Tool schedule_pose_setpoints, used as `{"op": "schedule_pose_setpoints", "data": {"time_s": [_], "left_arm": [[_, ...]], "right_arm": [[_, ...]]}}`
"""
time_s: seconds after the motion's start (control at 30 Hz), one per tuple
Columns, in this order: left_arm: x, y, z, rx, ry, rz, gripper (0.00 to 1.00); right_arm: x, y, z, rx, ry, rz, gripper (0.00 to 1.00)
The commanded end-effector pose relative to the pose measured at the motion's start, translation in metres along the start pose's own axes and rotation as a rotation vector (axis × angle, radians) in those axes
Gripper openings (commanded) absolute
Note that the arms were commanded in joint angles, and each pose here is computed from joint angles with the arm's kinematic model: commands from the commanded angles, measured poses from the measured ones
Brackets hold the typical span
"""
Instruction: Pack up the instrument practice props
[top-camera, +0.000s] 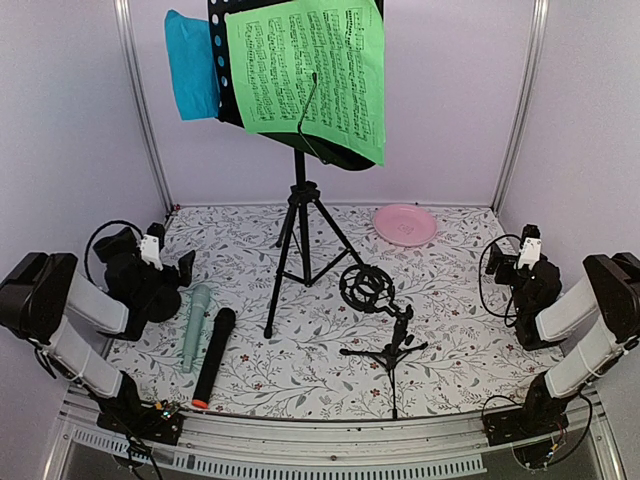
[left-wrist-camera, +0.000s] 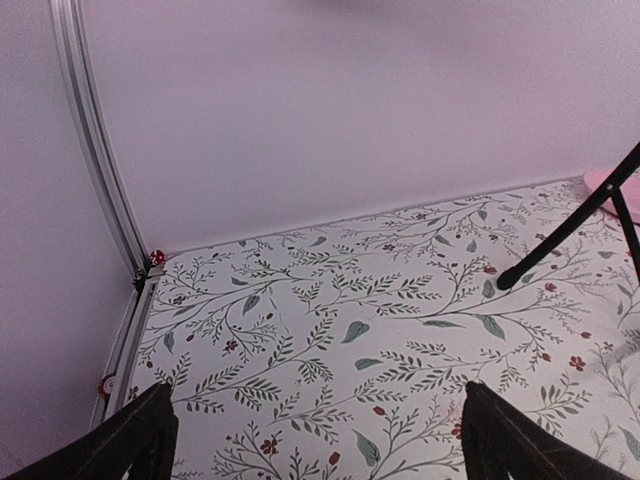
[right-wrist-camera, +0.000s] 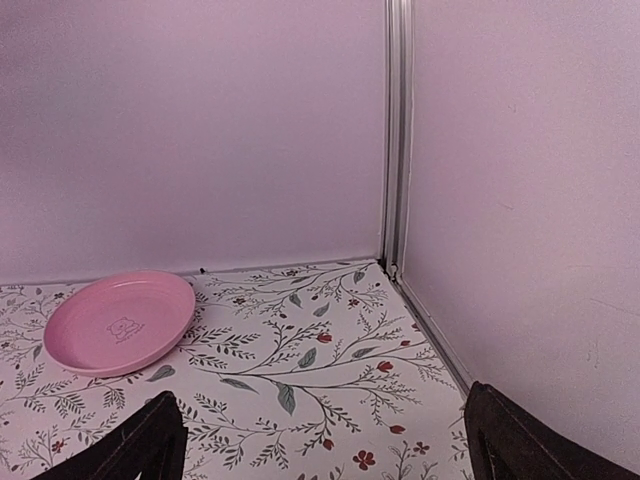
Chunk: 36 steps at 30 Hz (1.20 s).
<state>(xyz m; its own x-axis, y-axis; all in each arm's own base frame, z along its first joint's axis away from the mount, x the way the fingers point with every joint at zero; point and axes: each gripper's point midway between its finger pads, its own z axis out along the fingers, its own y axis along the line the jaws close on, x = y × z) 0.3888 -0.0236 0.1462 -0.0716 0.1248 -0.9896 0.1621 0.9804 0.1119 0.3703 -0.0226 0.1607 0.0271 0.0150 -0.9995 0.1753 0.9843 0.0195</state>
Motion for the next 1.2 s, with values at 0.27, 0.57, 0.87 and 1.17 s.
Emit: {"op": "schedule_pose_setpoints", "data": {"time_s": [0.27,0.57,0.87,1.17], "left_arm": [[-0.007,0.014,-0.01,-0.075,-0.073,-0.021,1.0],[-0.073,0.013,0.001,-0.08,-0.017,-0.125,0.99],[-0.125,-0.082,0.012,0.23,0.041,-0.213,0.99],[-0.195,-0.175,0.007,0.699,-0.103,-0.194,0.97]], "right_arm": [[0.002,-0.003,0.006,0.022,0.016,0.009,0.99],[-0.001,-0.007,0.002,0.036,0.006,0.038,0.99],[-0.075,0.03,0.004,-0.101,0.138,0.068,0.99],[-0.154,0.102,0.014,-0.502,0.186,0.143,0.99]]}}
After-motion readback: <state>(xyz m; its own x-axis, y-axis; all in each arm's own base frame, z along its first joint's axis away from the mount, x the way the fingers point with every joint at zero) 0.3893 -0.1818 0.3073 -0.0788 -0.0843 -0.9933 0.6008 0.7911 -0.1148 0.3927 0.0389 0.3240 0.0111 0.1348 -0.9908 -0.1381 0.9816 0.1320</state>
